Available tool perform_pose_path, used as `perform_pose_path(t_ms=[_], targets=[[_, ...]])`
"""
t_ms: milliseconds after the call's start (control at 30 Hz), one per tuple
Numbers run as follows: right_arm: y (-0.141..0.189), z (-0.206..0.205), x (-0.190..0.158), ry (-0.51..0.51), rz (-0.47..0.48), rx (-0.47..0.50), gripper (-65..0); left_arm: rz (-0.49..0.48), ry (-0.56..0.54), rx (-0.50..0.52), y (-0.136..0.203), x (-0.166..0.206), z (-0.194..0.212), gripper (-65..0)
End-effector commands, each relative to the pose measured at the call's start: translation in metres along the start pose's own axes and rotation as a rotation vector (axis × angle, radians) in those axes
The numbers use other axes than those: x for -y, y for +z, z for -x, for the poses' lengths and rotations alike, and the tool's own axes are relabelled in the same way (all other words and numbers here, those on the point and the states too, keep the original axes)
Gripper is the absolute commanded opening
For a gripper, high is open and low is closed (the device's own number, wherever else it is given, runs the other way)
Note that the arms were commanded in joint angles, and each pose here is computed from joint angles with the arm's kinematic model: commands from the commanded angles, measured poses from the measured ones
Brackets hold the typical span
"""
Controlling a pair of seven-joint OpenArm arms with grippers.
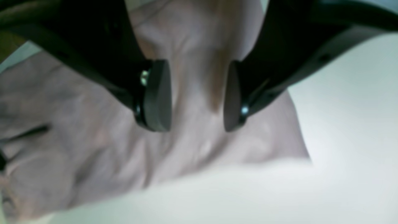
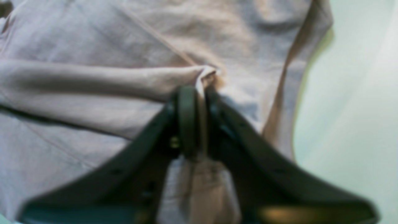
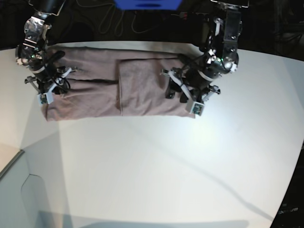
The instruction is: Layout the t-shirt on the table in an organized manner, then fold the t-shirt properly
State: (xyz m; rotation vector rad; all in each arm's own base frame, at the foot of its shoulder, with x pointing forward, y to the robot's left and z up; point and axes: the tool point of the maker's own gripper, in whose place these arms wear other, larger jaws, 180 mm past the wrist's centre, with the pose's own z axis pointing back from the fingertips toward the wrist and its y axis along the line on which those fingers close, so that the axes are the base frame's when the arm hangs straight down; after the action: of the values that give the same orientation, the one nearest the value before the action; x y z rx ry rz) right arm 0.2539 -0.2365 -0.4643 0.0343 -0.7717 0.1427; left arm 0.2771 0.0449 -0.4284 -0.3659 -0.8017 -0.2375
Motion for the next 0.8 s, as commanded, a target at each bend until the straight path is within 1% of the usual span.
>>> perform_pose_path(t_ms=[0, 100, 167, 267, 333, 433, 500, 633, 767], targets=[[0.003, -0.013, 0.006, 0.014, 0.003, 0.037, -46.5, 0.0, 0.005, 0.055, 0.001, -0.002, -0.016, -38.3], [0.01, -0.028, 0.01, 0.039, 0.024, 0.075, -36.9, -0.003, 0.019, 0.038, -0.001, -0.004, -0.009, -38.3], [0.015, -0.044, 0.002, 0.044, 0.029, 0.122, -32.0, -0.002, 0.026, 0.024, -0.004, -0.004, -0.004, -38.3], [0.027, -0.061, 0.008, 0.042, 0.072, 0.174, -27.8, 0.0, 0.031, 0.021, -0.004, -0.004, -0.002, -38.3], [0.028, -0.064, 0.012, 0.029, 0.086, 0.183, -27.3, 0.0, 0.03, 0.023, -0.004, -0.003, -0.002, -38.3], [0.024, -0.048, 0.017, -0.005, 0.089, 0.15, -27.1, 0.0, 0.029, 0.026, -0.003, -0.003, -0.003, -38.3], [0.019, -0.046, 0.025, -0.015, 0.092, 0.137, -27.1, -0.001, 0.027, 0.026, -0.002, -0.003, -0.003, -38.3], [0.013, -0.021, 0.037, -0.074, 0.102, 0.084, -27.0, -0.001, 0.028, 0.025, -0.002, -0.003, -0.003, -38.3], [0.009, -0.016, 0.044, -0.088, 0.102, 0.068, -27.0, 0.0, 0.029, 0.026, -0.002, -0.003, -0.003, -38.3]])
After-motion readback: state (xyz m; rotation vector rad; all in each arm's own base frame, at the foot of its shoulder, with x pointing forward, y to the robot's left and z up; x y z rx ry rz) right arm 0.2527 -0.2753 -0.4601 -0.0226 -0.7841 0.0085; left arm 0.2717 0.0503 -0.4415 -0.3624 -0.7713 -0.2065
